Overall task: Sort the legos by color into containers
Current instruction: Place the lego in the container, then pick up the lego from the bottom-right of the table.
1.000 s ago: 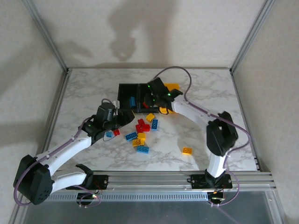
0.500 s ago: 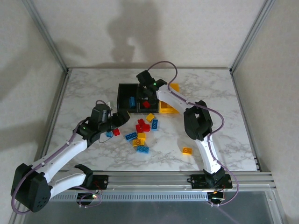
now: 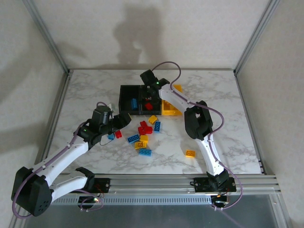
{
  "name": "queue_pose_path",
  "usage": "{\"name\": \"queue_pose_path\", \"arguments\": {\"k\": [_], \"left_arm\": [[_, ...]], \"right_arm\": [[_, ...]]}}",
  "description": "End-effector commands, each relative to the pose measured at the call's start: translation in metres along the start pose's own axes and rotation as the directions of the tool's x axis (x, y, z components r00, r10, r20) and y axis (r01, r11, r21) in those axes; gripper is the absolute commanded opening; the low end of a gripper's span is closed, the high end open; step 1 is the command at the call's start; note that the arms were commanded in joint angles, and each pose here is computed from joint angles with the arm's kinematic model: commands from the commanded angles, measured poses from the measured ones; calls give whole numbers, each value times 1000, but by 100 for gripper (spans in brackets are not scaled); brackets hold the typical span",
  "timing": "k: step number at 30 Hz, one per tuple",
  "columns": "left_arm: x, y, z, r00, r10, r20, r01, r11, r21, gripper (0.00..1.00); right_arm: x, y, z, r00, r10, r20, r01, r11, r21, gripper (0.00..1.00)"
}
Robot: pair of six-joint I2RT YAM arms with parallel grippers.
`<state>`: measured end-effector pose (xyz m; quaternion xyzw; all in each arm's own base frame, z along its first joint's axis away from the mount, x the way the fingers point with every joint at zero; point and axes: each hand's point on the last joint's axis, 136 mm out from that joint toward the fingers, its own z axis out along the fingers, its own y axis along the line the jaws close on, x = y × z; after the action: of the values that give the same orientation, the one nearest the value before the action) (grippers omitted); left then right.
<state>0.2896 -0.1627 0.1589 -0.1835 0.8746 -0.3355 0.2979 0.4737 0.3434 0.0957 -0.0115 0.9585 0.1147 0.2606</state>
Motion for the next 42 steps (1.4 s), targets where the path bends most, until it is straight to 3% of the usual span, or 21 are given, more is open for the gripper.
{"name": "queue_pose_path", "arguments": {"k": [1, 7, 14, 23, 32, 42], "left_arm": [[1, 2, -4, 1000, 7, -7, -7, 1000, -1, 59], [0, 2, -5, 1000, 5, -4, -5, 1000, -3, 59], [0, 3, -5, 1000, -1, -1, 1, 1000, -12, 59], [8, 21, -6, 999, 34, -34, -37, 995, -90, 60], [35, -6, -1, 978, 155, -142, -151, 988, 36, 61], [95, -49, 4, 912, 320, -257, -269, 939, 212, 68]], "right_arm": [[6, -4, 7, 1000, 16, -19, -16, 1000, 15, 37], [4, 0, 4, 1000, 16, -8, -16, 1000, -2, 45], [-6, 3, -12, 1000, 18, 22, -17, 1000, -22, 45], [2, -2, -91, 993, -9, 118, 19, 997, -79, 44], [92, -57, -146, 997, -15, 73, 19, 999, -46, 52], [196, -147, -173, 988, 139, -66, -133, 987, 94, 66]]}}
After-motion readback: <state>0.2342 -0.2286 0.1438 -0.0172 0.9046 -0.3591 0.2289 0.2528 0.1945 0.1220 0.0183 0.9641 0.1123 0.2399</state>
